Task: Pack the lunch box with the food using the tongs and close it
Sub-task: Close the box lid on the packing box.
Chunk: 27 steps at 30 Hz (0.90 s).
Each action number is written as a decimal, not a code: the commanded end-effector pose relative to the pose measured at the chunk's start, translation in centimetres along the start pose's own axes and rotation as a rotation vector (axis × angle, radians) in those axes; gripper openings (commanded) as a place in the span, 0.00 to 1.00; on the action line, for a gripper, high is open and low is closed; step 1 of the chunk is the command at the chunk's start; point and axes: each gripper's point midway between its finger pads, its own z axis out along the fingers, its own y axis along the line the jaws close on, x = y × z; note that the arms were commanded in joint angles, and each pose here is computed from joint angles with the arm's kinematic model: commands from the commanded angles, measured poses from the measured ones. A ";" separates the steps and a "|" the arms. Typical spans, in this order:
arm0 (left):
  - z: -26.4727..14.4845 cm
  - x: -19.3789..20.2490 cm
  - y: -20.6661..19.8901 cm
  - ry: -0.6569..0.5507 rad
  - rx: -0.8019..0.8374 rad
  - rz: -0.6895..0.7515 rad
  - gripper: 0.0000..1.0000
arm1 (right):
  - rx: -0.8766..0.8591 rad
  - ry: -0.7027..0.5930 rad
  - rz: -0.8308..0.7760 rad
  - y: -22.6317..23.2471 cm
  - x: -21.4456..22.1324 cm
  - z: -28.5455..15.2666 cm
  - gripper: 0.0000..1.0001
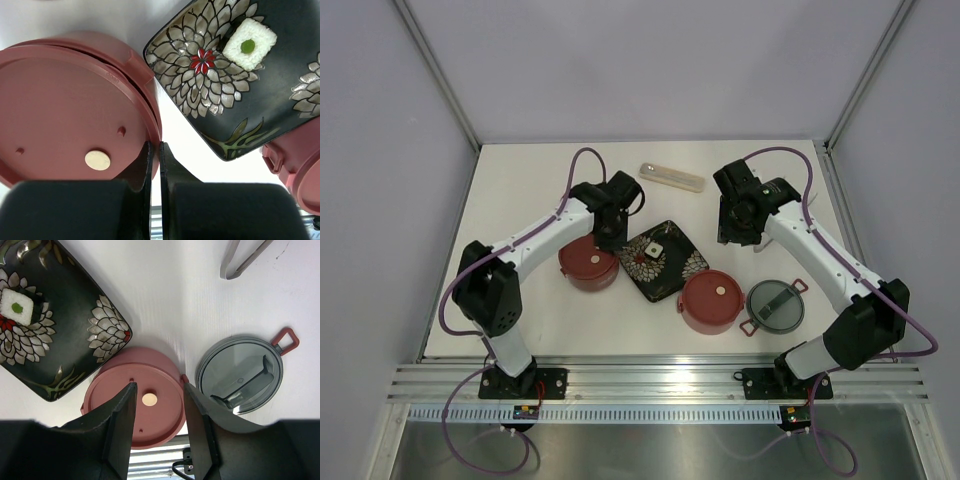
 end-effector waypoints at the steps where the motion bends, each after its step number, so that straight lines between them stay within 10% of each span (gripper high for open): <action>1: 0.2 -0.3 -1.0 -0.023 0.044 -0.010 0.00 | -0.006 -0.039 0.022 -0.4 -0.8 -0.8 0.50; 15: 1.4 -0.2 -0.3 -0.027 -0.001 -0.017 0.01 | -0.013 -0.036 0.017 -0.2 -0.8 -0.8 0.50; 19: 0.5 -0.4 -0.3 -0.023 -0.003 -0.001 0.38 | -0.014 -0.034 0.015 -0.2 -0.8 -0.7 0.50; 27: -3.3 -1.5 -0.4 -0.059 0.018 0.020 0.78 | -0.012 -0.036 0.014 -0.2 -0.9 -0.7 0.50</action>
